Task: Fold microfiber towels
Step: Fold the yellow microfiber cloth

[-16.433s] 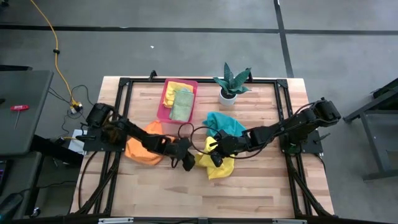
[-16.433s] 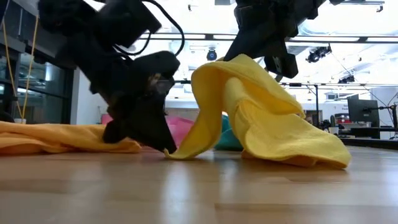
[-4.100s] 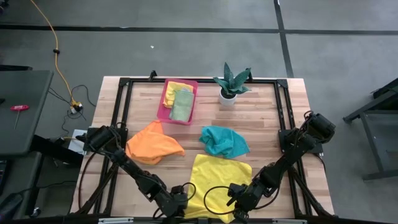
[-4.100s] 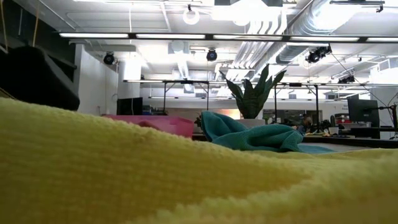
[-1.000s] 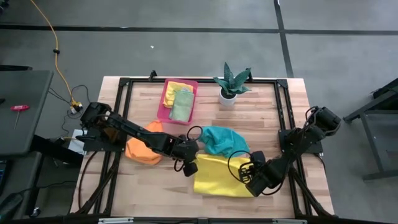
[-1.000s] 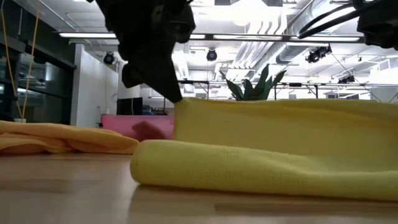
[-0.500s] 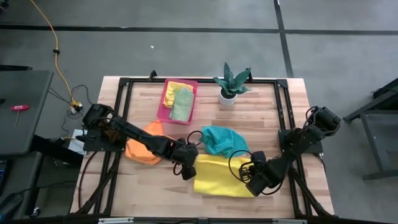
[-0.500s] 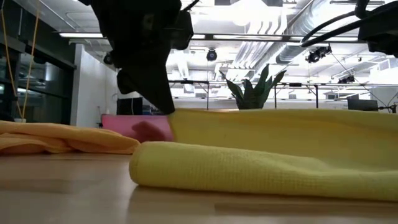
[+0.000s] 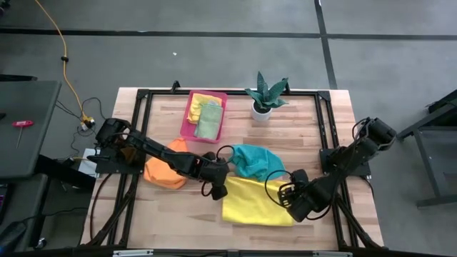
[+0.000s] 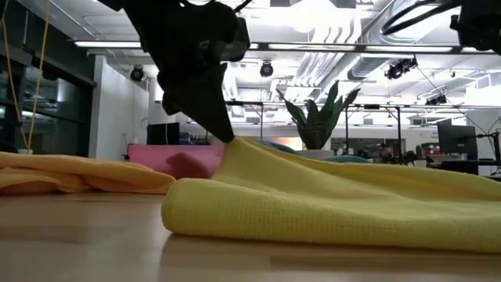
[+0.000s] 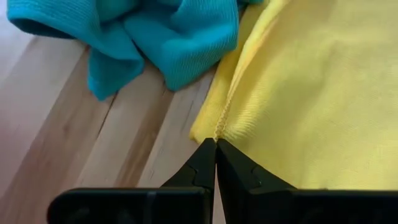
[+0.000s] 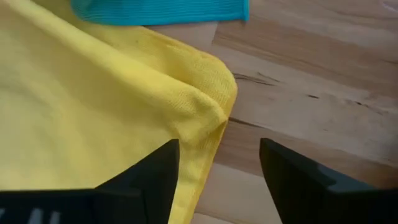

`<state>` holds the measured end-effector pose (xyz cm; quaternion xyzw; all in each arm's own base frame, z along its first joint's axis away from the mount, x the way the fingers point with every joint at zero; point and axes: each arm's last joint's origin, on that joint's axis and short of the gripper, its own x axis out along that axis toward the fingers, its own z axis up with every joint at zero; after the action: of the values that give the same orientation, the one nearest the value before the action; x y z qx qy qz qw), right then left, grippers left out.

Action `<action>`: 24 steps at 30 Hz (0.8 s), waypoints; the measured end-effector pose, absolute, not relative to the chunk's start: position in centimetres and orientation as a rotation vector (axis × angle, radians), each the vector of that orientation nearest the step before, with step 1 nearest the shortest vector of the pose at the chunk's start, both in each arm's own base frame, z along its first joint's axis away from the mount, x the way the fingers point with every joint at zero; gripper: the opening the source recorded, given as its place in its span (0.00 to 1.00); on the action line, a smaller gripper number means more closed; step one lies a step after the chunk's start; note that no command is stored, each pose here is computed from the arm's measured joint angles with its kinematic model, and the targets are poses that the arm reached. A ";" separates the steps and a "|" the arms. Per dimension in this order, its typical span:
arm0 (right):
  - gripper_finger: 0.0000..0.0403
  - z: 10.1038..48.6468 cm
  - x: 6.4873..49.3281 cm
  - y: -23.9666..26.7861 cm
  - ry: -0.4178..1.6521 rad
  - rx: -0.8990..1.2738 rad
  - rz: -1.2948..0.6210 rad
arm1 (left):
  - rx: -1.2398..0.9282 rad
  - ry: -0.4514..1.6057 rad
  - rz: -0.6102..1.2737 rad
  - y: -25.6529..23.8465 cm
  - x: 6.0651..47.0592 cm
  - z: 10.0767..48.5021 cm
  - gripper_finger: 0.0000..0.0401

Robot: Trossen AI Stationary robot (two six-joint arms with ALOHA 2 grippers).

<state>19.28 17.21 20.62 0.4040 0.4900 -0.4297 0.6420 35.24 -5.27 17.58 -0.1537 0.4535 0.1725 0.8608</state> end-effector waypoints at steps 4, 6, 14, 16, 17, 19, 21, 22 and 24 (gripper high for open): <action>0.54 21.1 19.1 17.0 1.116 0.924 -0.955 | -0.332 0.956 0.366 -4.9 35.4 17.3 0.02; 0.54 21.2 19.1 17.0 1.105 0.923 -0.953 | -0.308 0.944 0.374 -4.9 35.4 17.4 0.05; 0.54 21.2 19.5 17.4 1.127 0.905 -0.859 | -0.284 0.976 0.362 -3.7 35.4 17.3 0.25; 0.54 21.3 19.7 17.7 1.167 0.882 -0.780 | -0.312 1.024 0.347 -3.1 34.9 17.6 0.30; 0.54 21.3 19.9 17.7 1.192 0.866 -0.738 | -0.330 1.027 0.334 -2.8 34.8 17.9 0.32; 0.54 21.3 20.2 17.8 1.232 0.829 -0.655 | -0.349 1.028 0.303 -2.5 34.5 18.7 0.36; 0.53 21.2 20.5 17.9 1.249 0.771 -0.586 | -0.339 1.004 0.250 -2.9 34.5 19.3 0.39; 0.53 21.1 20.5 17.9 1.260 0.730 -0.558 | -0.325 0.981 0.223 -3.3 34.6 19.6 0.40; 0.51 20.8 20.7 17.7 1.270 0.684 -0.542 | -0.310 0.923 0.169 -4.5 34.9 20.1 0.40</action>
<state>20.66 17.71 20.77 0.3092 0.5740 -0.2450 0.7176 34.91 -4.50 20.08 -0.1486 0.4430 0.0811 0.8804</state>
